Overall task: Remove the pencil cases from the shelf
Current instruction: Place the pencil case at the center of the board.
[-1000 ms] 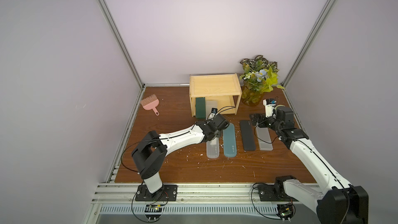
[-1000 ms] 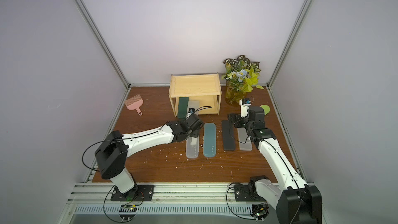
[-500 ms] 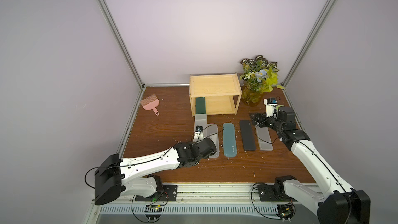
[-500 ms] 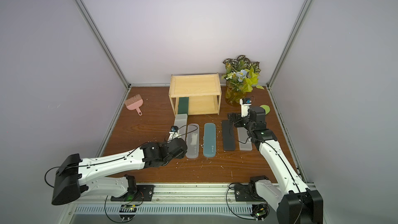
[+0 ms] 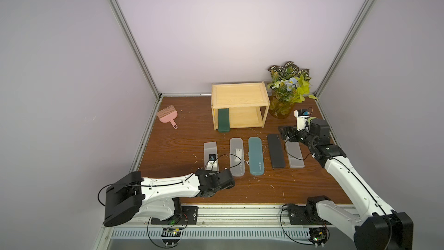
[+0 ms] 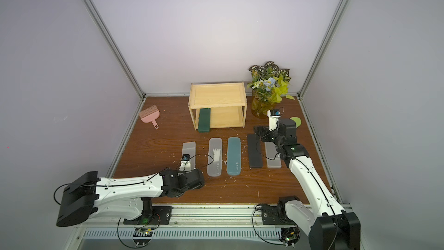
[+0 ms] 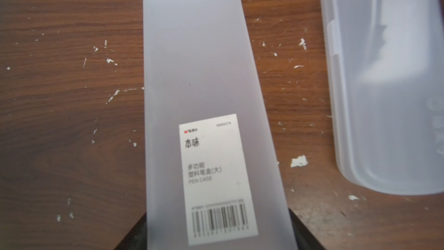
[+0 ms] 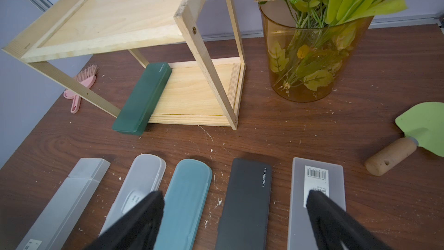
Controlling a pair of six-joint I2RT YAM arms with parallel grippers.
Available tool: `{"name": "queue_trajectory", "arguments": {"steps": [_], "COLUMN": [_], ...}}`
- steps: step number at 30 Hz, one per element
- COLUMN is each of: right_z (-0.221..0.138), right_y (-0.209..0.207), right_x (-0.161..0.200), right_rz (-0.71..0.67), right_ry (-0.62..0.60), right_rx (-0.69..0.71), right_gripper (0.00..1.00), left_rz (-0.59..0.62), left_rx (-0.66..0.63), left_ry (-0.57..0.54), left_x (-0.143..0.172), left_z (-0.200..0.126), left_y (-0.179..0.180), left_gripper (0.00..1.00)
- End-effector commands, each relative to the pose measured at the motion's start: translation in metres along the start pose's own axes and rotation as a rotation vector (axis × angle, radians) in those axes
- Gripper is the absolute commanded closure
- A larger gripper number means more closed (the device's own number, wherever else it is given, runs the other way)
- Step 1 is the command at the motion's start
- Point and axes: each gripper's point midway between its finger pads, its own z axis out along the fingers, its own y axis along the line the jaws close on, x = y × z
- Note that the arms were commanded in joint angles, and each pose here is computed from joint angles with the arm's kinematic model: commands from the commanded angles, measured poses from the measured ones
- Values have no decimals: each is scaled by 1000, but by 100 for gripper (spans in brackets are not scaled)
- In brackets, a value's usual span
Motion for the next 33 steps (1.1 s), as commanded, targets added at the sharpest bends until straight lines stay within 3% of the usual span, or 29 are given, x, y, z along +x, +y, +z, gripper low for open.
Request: {"name": "queue_trajectory", "arguments": {"steps": [1,12,26,33], "right_z": [-5,-1,4,6], "right_y": [6,4,1,0], "right_x": [-8,-5,-1,-1], "right_rz": [-3,-4,-1,-2], "right_ry": [-32,-19,-3,0], "right_rx": [-22,-12,0,2], "right_gripper": [1,1,1,1], "left_rz": [3,128,143,160], "left_rx": [-16,88,29,33], "left_ry": [-44,-58,-42,-6], "left_x": [-3,1,-4,2], "left_z": [5,28,43,48], "left_y": [2,-26,-10,-16], "left_gripper": [34,31,29,20]}}
